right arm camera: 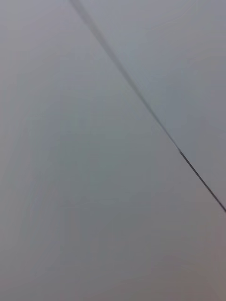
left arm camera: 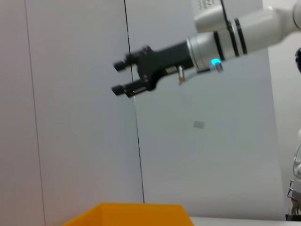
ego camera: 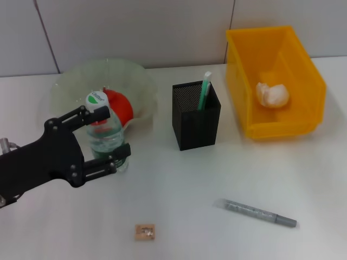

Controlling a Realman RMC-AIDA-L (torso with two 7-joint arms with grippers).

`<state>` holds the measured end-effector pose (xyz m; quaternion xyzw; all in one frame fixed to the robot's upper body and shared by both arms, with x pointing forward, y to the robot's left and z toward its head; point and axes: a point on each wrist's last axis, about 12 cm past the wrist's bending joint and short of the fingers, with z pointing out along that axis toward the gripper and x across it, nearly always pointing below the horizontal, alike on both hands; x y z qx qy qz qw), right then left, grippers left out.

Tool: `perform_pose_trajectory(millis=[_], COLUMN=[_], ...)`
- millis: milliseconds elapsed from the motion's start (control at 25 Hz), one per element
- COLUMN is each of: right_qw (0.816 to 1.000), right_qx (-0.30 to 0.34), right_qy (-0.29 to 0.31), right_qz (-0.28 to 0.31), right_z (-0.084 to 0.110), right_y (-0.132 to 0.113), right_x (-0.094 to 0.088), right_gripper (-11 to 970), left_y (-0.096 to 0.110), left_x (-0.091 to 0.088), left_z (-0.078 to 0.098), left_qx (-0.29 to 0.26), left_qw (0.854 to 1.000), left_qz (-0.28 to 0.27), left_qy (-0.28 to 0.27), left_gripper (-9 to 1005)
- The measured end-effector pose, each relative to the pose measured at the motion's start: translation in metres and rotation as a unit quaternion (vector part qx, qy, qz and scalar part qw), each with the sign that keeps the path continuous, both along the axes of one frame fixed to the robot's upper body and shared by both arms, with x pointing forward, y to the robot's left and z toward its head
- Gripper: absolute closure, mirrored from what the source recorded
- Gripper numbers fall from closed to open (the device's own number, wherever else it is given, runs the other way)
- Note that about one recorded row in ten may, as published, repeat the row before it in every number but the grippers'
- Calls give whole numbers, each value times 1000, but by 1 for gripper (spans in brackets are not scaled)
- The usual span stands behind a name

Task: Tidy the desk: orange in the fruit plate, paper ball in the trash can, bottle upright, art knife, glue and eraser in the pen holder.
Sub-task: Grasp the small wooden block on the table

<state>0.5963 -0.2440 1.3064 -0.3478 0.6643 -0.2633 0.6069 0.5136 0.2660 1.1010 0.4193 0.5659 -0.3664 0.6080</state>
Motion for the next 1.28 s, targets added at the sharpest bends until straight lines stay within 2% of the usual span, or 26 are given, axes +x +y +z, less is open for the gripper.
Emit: perform_pose_trajectory(millis=[80,240,440,800,1040,1160,1280], right_qw=[998,982,960,930,896,882,876], right_qx=[61,183,262,305,354,378,395], right_qy=[6,25,55,90,82,76,78], right_qz=[6,35,81,185,254,270,264], right_z=[-8,-21,-41,-84,-108,-122,-135], right_y=[-12,-29,-46,-74,-101,-115,-126], right_x=[-6,-22,-41,-74,-100,-111,-119], right_gripper=[216,213,210,205,201,199,197], left_y=[-2,-7,-14,-22,-22,-23,-23], left_x=[1,3,7,10,11,10,10], left_z=[1,3,7,10,10,9,9], left_qx=[-2,-6,-10,-19,-21,-23,-24], left_qw=[1000,1000,1000,999,999,999,999], left_qz=[-2,-7,-23,-36,-38,-38,-40], left_qy=[-2,-4,-6,-3,3,6,6], left_gripper=[200,200,200,200,200,200,200])
